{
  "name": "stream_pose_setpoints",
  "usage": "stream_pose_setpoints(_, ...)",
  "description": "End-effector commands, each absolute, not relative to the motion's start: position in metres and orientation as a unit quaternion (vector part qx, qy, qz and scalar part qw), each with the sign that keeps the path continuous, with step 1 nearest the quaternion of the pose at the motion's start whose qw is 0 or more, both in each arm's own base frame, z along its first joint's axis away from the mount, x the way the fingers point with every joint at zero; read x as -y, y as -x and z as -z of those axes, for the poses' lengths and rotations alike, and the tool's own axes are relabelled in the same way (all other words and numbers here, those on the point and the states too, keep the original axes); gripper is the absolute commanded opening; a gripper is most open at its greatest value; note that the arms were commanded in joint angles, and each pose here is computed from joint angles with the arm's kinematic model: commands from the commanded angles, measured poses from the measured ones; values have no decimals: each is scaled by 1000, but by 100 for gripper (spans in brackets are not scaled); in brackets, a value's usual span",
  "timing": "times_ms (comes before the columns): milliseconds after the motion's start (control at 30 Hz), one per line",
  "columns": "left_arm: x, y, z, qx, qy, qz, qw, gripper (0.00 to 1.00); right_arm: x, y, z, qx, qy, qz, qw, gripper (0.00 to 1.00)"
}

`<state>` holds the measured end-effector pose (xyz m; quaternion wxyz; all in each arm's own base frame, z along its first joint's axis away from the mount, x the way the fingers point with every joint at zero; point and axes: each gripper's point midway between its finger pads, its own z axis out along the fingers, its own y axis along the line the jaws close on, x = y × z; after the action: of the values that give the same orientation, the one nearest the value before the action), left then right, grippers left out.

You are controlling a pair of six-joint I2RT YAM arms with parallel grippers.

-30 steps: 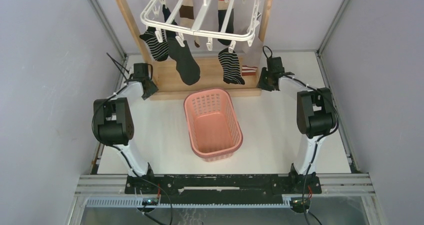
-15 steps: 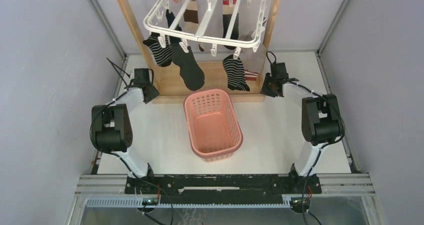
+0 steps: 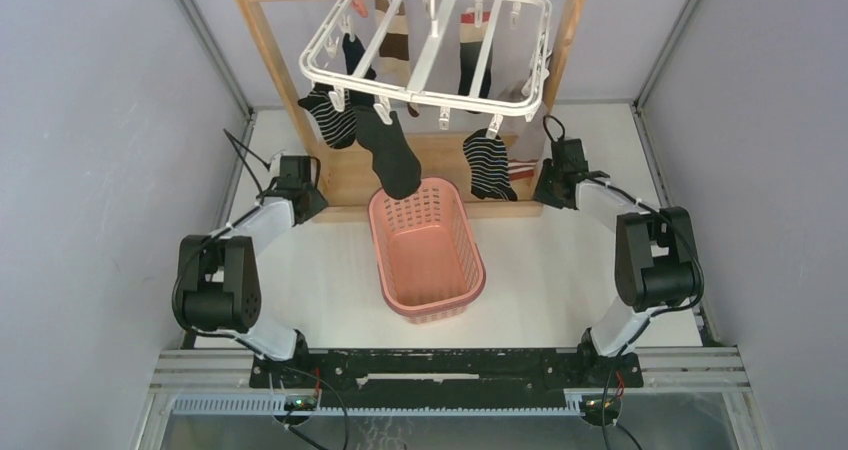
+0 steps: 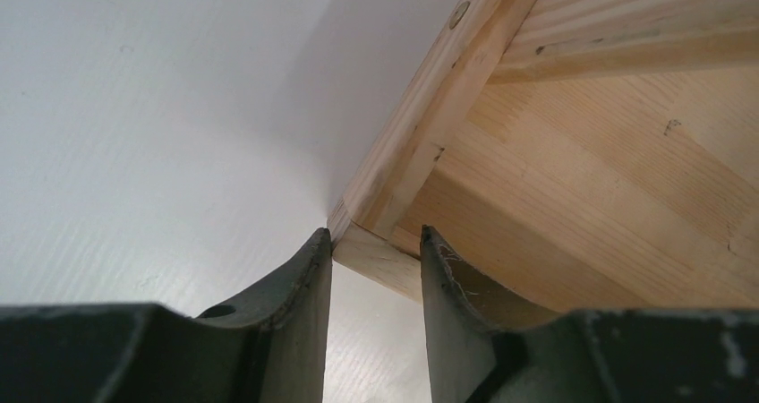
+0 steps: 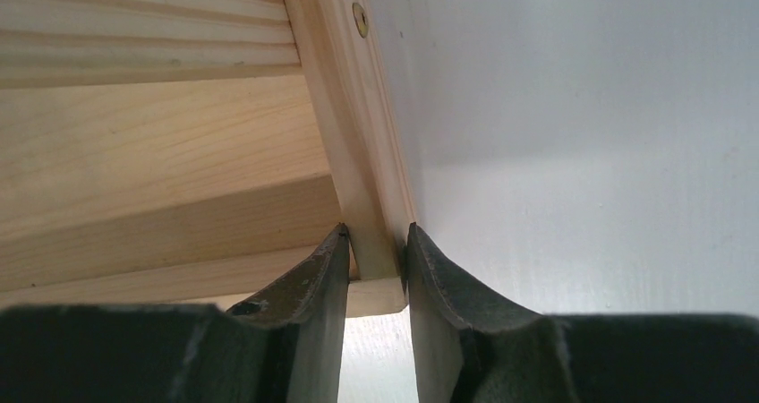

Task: Remove the socks clipped to the hanger
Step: Move the clothesline to the center of the board.

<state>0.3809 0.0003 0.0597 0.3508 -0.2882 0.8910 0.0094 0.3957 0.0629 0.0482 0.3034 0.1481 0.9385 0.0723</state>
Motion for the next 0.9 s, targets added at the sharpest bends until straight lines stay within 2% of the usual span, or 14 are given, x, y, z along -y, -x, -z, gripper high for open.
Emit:
stream_pose_setpoints(0, 26, -356, -59, -906, 250, 26, 341, 41, -57, -368, -41, -948, -157, -60, 271, 36)
stream_pose_setpoints(300, 32, -336, -57, -906, 243, 35, 344, 42, -54, -354, -43, -945, -160, -59, 279, 40)
stream_pose_setpoints(533, 29, -333, -72, -901, 238, 34, 361, 51, -58, -353, -40, -945, -159, -70, 277, 64)
stream_pose_setpoints(767, 24, -328, -89, -895, 234, 25, 380, 70, -56, -349, -51, -939, -165, -71, 294, 76)
stream_pose_setpoints(800, 23, -328, -92, -892, 236, 25, 384, 73, -55, -348, -57, -936, -166, -72, 302, 84)
stream_pose_setpoints(833, 24, -328, -95, -890, 237, 28, 388, 80, -54, -346, -62, -932, -167, -70, 312, 94)
stream_pose_setpoints(867, 24, -327, -98, -888, 239, 31, 393, 97, -54, -344, -67, -930, -167, -70, 320, 99)
